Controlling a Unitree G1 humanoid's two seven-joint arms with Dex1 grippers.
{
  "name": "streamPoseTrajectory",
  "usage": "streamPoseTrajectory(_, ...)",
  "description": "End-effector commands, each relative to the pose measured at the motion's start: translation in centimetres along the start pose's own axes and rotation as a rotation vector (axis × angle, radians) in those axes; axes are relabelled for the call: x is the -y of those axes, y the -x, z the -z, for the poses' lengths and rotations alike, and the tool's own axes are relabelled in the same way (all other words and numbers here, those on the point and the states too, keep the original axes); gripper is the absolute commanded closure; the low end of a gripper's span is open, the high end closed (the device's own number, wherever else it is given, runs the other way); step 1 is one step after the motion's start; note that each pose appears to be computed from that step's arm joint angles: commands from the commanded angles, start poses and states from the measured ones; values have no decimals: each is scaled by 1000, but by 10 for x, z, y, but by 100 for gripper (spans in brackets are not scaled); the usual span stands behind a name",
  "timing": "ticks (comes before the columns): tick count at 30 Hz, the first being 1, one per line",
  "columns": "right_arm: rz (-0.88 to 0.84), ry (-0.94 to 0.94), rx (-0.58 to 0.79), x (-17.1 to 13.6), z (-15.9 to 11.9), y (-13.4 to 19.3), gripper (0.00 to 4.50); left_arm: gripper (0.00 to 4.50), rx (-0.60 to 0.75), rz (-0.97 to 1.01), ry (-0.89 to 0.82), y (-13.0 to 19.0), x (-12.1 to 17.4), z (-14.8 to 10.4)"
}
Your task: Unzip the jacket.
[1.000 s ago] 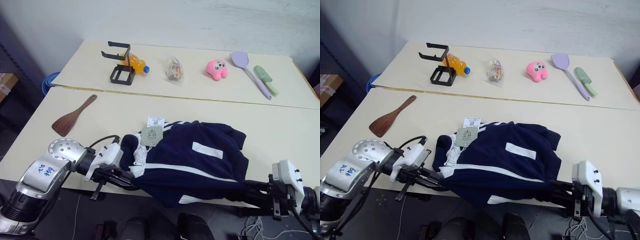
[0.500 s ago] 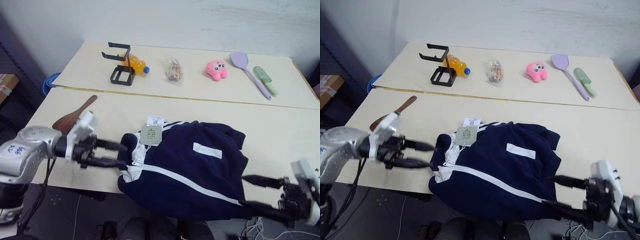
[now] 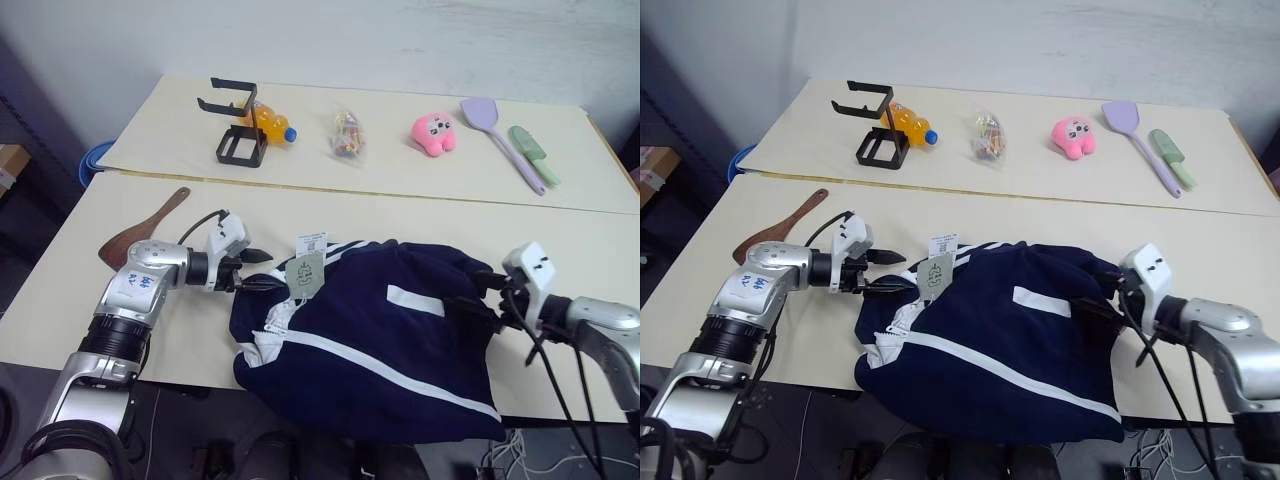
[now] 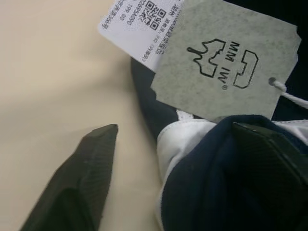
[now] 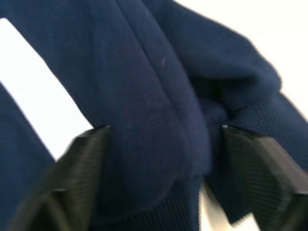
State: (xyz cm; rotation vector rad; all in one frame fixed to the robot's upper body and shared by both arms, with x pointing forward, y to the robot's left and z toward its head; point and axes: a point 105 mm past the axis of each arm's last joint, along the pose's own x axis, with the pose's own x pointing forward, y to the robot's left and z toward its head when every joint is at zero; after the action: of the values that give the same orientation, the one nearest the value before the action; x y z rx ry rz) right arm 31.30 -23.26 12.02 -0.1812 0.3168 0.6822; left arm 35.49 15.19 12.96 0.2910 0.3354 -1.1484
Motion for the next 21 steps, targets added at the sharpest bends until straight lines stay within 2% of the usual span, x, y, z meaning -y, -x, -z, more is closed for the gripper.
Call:
streamPoseTrajectory(1,117,110,97,21,-22,-5,203,192,76,-70,-20,0,-10,-16)
streamPoseTrajectory(4,195,210,135,35,-36,-7,308,290,171,-165,-18,-1,-22,-30)
streamPoseTrajectory(8,260,459,149,52,-57,-4,447,426,258,-311,-13,3,-39,-41)
streamPoseTrajectory(9,259,522,150,54,-61,-5,450,448,270,-363,-27,6,-45,-43)
streamPoseTrajectory(14,325,617,204,66,-77,-16,450,448,359,-545,-84,18,-62,-54)
streamPoseTrajectory(19,345,450,241,75,-66,-20,450,448,299,-561,-87,18,-65,-38)
streamPoseTrajectory(21,344,401,237,77,-62,-16,395,450,272,-545,-59,20,-64,-29)
